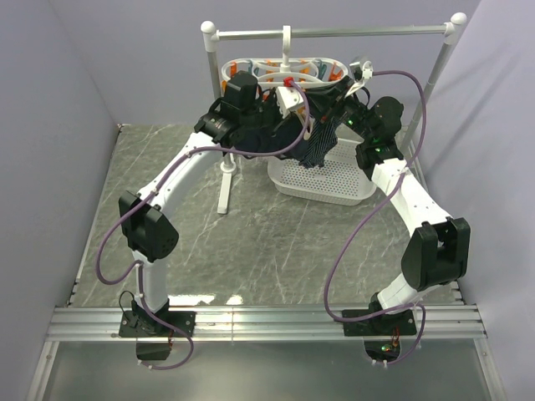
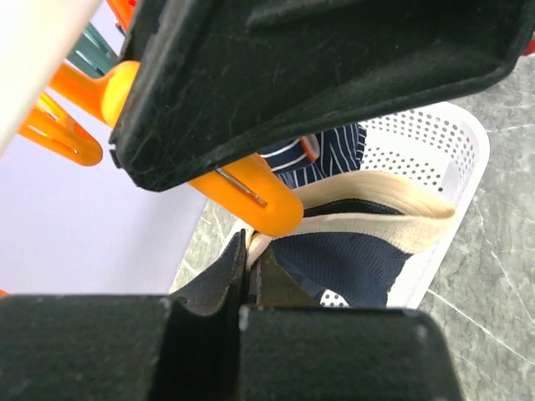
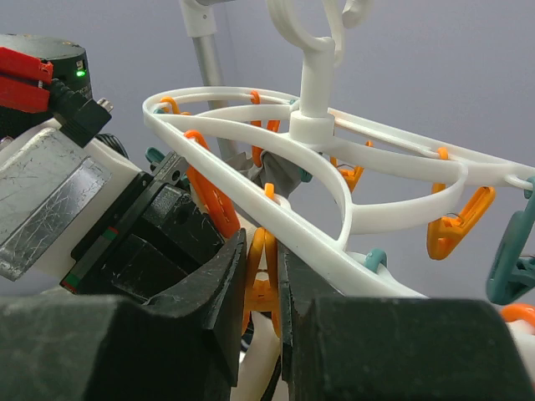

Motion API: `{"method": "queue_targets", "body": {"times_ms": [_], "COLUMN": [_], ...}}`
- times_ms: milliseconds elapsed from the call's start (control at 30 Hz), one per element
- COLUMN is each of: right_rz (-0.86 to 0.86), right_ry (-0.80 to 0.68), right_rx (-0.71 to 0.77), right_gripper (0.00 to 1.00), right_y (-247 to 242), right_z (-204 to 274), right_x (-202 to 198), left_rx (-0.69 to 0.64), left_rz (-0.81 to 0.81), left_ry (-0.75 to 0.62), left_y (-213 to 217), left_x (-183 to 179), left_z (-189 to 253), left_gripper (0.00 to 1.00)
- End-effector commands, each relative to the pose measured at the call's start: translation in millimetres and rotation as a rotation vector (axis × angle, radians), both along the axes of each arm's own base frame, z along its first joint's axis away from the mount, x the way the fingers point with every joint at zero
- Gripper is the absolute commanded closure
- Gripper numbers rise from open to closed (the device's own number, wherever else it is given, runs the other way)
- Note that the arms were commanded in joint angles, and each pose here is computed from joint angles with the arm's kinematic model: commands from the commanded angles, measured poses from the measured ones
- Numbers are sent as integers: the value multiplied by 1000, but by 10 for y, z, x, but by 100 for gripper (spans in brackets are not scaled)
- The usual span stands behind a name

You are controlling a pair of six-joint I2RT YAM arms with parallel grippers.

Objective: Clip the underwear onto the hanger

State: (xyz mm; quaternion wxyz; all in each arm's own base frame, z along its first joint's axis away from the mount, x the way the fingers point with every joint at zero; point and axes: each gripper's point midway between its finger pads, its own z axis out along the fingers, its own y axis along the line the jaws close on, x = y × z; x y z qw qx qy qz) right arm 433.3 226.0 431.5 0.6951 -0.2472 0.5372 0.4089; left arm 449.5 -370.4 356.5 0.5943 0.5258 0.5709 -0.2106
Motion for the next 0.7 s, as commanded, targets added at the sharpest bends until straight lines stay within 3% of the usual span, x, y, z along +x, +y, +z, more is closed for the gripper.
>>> {"method": "queue_targets", "body": {"times_ms": [0,667], "right_rz": [79,72], "right_ry": [-46,-69], "right_rx": [-28,-67], "right_gripper": [100,100], "right_y": [98,141], "right_z": [26,-32], "right_x": [-131,-141], "left_rx": [-79,-114], "left_rz": [14,3], "left_ry": [-64,-61], "left_y": [33,8], "left_x": [10,-42], "left_z": [408,543], "left_gripper": [100,100]}}
